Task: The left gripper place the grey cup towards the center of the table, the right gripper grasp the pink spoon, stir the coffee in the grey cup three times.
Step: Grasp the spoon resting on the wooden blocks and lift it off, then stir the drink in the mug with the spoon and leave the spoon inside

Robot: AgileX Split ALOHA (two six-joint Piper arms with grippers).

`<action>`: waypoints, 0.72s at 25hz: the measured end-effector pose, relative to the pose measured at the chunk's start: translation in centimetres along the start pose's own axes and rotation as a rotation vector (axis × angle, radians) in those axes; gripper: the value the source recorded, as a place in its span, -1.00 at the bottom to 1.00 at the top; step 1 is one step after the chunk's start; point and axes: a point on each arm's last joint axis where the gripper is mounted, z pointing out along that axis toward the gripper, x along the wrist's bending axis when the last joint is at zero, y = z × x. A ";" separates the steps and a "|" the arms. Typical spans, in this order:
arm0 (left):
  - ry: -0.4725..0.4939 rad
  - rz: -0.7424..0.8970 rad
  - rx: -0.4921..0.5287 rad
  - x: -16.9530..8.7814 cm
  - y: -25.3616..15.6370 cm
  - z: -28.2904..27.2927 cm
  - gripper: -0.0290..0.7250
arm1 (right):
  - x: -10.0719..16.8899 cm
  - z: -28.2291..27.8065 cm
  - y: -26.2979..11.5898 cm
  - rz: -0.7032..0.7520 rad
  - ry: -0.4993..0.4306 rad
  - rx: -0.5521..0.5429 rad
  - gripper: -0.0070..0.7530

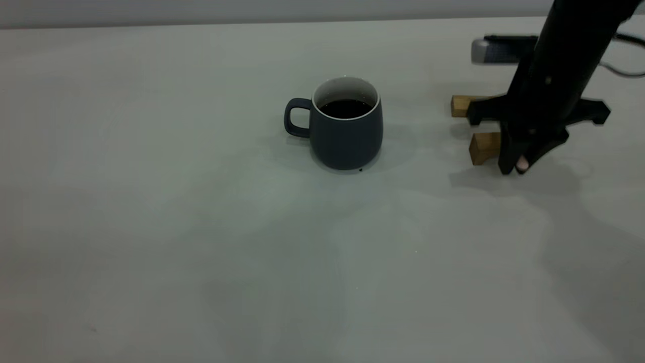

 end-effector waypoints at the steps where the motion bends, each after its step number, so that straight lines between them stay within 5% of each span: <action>1: 0.000 0.000 0.000 0.0 0.0 0.0 0.36 | 0.2 -1.0 0.2 0.012 0.013 -0.013 -0.65; 5: 0.000 0.000 0.000 0.0 0.0 0.0 0.36 | 2.2 -5.1 0.7 0.198 0.188 -0.040 -0.65; 12: 0.000 0.000 0.000 0.0 0.0 0.0 0.36 | 6.6 -7.4 0.5 0.402 0.686 0.105 -0.65; 18: 0.000 0.000 0.000 0.0 0.0 0.0 0.36 | 8.6 -8.1 2.0 0.603 1.052 0.111 -0.65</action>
